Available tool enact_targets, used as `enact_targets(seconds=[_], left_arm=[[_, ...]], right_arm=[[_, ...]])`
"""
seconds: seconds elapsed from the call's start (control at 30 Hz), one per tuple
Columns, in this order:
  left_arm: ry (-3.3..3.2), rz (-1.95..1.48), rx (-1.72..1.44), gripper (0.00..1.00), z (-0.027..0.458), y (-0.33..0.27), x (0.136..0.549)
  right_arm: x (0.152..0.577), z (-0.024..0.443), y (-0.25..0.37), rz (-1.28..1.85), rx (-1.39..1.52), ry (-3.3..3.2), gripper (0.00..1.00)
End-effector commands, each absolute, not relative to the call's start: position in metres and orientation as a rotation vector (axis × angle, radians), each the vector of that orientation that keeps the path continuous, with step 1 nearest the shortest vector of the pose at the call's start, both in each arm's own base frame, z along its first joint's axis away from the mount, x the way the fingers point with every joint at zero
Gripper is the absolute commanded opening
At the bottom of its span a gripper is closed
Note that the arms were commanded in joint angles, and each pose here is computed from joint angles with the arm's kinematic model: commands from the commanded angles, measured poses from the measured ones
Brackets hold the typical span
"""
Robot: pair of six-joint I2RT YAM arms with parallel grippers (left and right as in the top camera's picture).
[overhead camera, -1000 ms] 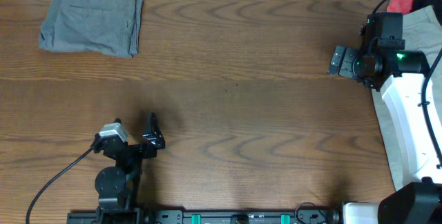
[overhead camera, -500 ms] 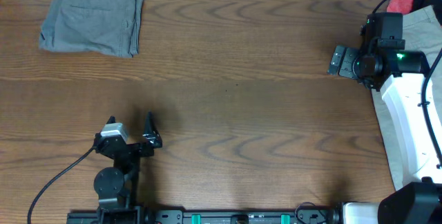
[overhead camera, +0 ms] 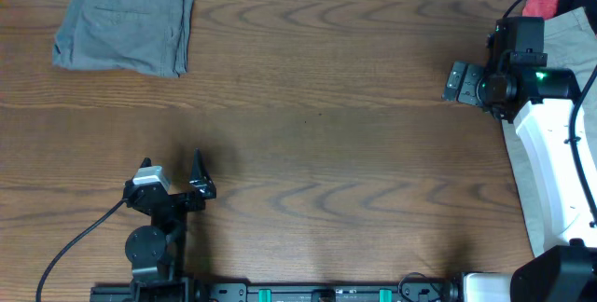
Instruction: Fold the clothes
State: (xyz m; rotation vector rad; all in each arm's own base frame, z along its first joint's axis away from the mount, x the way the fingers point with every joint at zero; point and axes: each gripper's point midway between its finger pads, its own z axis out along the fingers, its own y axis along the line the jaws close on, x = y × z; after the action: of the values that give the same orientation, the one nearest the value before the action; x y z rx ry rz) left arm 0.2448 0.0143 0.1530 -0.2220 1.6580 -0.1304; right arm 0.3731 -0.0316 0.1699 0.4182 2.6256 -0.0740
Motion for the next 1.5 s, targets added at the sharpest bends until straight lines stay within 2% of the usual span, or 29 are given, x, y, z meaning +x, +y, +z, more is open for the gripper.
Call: enact_targets(seconds=[0.0,0.83,1.13,1.47], left_arm=[[1.707,-0.125,-0.204,0.98,0.139,0.013,0.244],[1.707,-0.125,-0.204,0.98,0.139,0.013,0.244],[1.707,-0.125,-0.204,0.98,0.139,0.013,0.244],[1.707,-0.125,-0.204,0.98,0.139,0.013,0.244]], right_arm=[[0.375,0.173,-0.033,-0.085,0.421,2.616,0.99],[0.374,0.179,-0.032,-0.081,0.418,2.601,0.99],[0.341,0.266,-0.021,-0.021,0.362,2.357,0.99],[0.268,0.368,-0.02,0.041,0.334,2.007,0.99]])
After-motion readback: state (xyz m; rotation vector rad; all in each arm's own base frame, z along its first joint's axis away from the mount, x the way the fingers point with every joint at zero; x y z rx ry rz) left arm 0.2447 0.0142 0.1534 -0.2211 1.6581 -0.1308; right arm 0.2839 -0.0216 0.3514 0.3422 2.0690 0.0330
